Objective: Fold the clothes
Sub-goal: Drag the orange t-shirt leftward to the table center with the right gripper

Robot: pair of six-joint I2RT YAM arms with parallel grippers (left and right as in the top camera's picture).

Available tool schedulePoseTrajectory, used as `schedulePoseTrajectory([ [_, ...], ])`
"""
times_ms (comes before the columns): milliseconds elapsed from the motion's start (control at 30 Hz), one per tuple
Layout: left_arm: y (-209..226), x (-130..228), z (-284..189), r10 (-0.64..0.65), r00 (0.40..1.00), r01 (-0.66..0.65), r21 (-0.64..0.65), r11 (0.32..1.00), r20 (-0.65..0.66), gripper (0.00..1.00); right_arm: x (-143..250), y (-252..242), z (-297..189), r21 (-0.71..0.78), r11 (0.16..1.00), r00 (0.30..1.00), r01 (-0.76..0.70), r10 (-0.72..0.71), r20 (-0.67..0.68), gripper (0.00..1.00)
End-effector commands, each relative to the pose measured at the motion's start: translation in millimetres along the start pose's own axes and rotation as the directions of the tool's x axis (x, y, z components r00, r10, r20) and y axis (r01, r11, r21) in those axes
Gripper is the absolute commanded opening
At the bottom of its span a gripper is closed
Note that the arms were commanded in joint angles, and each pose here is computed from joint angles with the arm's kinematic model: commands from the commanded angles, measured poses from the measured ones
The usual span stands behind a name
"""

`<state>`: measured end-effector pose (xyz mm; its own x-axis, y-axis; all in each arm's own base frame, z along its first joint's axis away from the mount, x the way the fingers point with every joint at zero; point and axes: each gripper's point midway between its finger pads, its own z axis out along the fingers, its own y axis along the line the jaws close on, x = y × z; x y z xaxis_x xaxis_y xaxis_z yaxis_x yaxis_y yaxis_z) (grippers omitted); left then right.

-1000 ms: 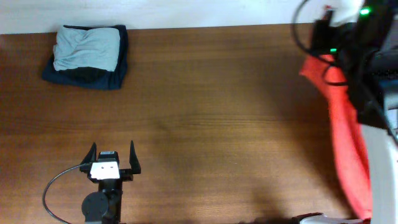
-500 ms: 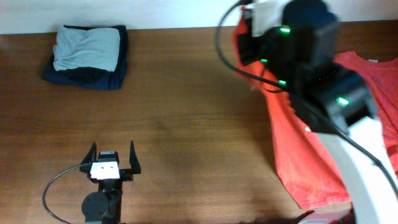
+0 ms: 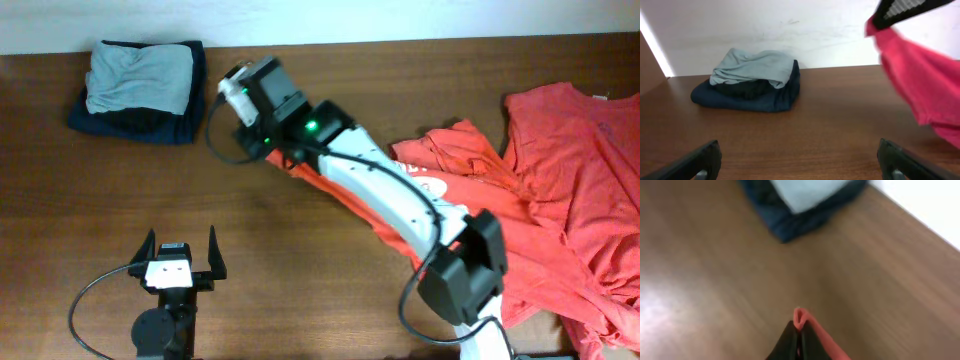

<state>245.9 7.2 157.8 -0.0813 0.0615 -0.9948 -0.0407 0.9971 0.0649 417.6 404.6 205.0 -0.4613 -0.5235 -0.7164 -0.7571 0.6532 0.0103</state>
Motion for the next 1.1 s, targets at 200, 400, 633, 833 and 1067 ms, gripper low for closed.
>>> schedulePoseTrajectory([
  [200, -2, 1, 0, 0.012, 1.000, -0.012, 0.011, 1.000, 0.002, 0.99, -28, 70, -9, -0.182, 0.981, 0.993, 0.068, -0.049, 0.107, 0.04],
  [400, -2, 1, 0, 0.012, 1.000, -0.012, 0.011, 1.000, 0.002, 0.99, -36, 90, -9, -0.213, 0.972, 0.987, 0.097, -0.067, 0.147, 0.04],
  [633, -2, 1, 0, 0.013, 1.000, -0.013, 0.011, 1.000, 0.002, 0.99, -48, 114, -8, -0.236, 0.962, 0.974, 0.138, -0.089, 0.207, 0.04],
  [833, -2, 1, 0, 0.012, 1.000, -0.012, 0.011, 1.000, 0.002, 0.99, -50, 123, -8, -0.244, 0.958, 0.970, 0.150, -0.096, 0.221, 0.04],
  [1067, -2, 1, 0, 0.012, 1.000, -0.012, 0.011, 1.000, 0.002, 0.99, -52, 124, -9, -0.243, 0.958, 0.969, 0.151, -0.096, 0.227, 0.57],
])
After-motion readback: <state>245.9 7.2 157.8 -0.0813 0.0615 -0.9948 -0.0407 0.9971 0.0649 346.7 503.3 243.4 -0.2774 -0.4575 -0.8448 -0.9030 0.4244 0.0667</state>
